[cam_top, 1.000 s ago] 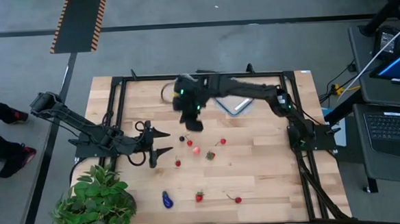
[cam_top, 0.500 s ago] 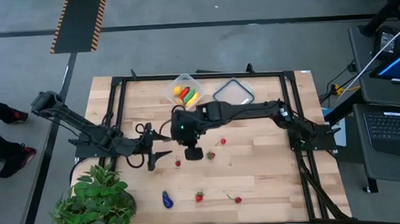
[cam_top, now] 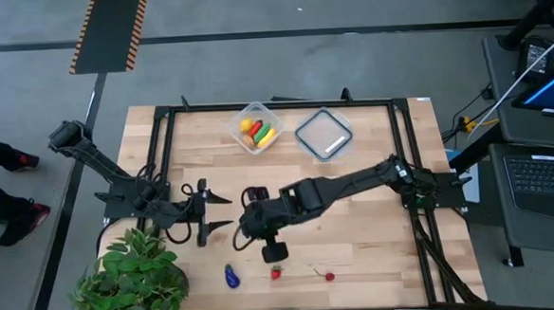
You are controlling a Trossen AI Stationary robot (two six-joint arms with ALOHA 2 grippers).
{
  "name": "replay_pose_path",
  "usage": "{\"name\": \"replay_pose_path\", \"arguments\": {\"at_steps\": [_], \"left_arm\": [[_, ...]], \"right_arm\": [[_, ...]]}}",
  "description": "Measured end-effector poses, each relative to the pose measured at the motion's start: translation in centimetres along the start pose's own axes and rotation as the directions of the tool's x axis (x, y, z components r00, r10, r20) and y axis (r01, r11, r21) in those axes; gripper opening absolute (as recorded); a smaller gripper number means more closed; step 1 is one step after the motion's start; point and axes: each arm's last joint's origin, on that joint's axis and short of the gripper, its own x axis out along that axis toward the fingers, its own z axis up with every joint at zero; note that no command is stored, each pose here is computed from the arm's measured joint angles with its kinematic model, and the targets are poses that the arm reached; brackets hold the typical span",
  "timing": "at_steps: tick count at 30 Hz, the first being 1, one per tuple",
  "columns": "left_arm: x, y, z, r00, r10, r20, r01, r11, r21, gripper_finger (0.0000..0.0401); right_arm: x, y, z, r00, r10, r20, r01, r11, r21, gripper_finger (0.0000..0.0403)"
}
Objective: Pick and placing Produce into tupperware
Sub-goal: Put the left strawberry into the transparent container
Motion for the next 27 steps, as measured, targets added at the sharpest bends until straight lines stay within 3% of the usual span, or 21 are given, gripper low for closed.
{"name": "replay_pose_path", "arguments": {"at_steps": [5,8,13,15,19,23,27], "left_arm": [[-0.5,-0.7,-0.2,0.999,-0.044,0.000,0.044,0.999,-0.016,0.0257],[-0.9,-1.1,-0.2,0.998,-0.060,0.003,0.060,0.998,-0.032,0.0257],[-1.4,-1.7,-0.4,0.998,-0.065,0.017,0.065,0.997,-0.051,0.0257],[-1.7,-1.9,-0.4,0.997,-0.082,0.016,0.083,0.995,-0.062,0.0257],[-2.1,-2.3,-0.5,0.995,-0.099,0.022,0.101,0.992,-0.081,0.0257],[-2.3,-2.5,-0.5,0.993,-0.112,0.026,0.114,0.990,-0.088,0.0257],[-2.3,-2.5,-0.4,0.993,-0.110,0.035,0.113,0.989,-0.098,0.0257]], "right_arm": [[0.0,1.9,0.3,0.999,-0.006,0.037,0.007,1.000,-0.011,0.0023],[1.6,3.2,0.1,0.993,0.014,0.117,-0.014,1.000,-0.005,0.0023],[6.1,4.4,-2.9,0.988,0.030,0.149,-0.030,1.000,-0.007,0.0023],[6.6,4.3,-3.7,0.974,0.033,0.223,-0.036,0.999,0.009,0.0023],[4.6,4.0,-4.7,0.897,0.033,0.442,-0.040,0.999,0.006,0.0023],[2.3,3.4,-7.7,0.846,0.031,0.532,-0.042,0.999,0.009,0.0023],[-1.3,2.7,-10.0,0.762,0.025,0.647,-0.037,0.999,0.005,0.0023]]}}
